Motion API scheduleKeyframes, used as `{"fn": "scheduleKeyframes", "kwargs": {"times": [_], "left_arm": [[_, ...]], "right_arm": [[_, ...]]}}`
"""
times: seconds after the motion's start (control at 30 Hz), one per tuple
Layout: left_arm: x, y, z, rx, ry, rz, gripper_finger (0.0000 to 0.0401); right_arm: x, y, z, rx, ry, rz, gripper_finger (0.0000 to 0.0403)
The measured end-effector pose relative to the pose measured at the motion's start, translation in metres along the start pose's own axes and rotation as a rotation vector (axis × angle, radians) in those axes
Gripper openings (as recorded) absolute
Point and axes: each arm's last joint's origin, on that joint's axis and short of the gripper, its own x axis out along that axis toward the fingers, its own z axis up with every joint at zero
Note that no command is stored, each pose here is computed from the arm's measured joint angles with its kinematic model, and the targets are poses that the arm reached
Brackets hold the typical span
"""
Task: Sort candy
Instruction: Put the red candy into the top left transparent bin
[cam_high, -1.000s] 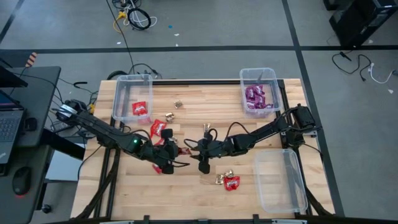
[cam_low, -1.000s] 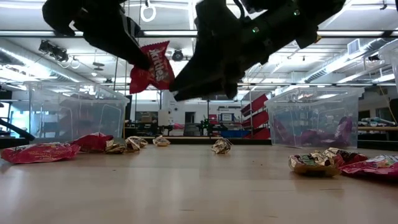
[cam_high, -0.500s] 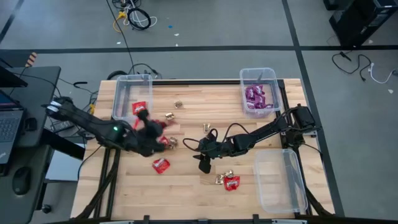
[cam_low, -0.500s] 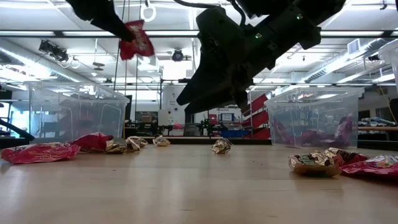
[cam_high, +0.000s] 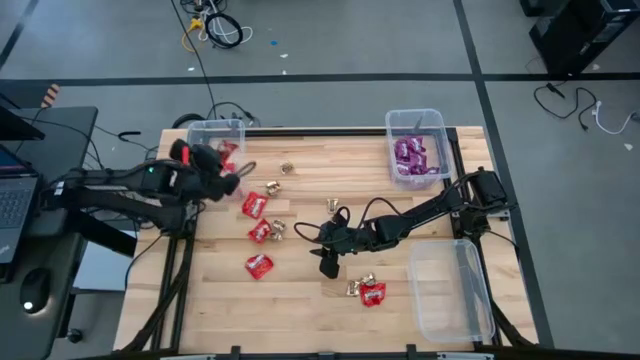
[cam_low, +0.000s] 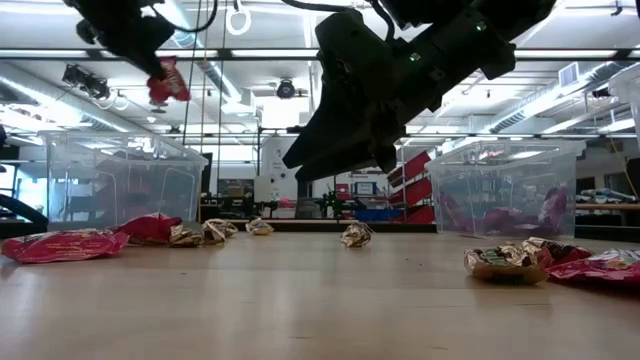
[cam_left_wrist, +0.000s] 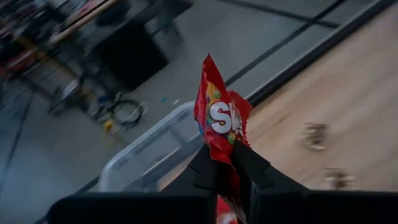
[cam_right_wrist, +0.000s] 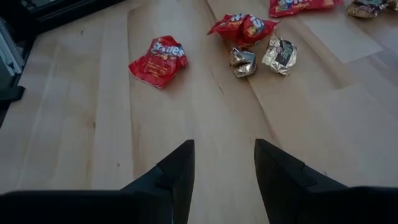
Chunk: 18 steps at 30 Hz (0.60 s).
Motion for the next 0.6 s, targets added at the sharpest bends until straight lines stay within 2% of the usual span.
{"fn": "scheduleKeyframes", "kwargs": {"times": [0.2, 0.37, 0.6], "left_arm": [[0.017, 0.014, -0.002, -0.017, 0.125, 0.084, 0.0026], [0.030, 0.018, -0.003, -0.020, 0.251, 0.064, 0.0026], [0.042, 0.022, -0.005, -0.034, 0.358, 0.057, 0.0026]], "right_arm": [[0.000, 0.000, 0.001, -0.031, -0.004, 0.000, 0.0151], [0.001, -0.003, 0.002, -0.047, -0.009, -0.005, 0.0151], [0.001, -0.005, 0.003, -0.058, -0.013, -0.014, 0.0151]]}}
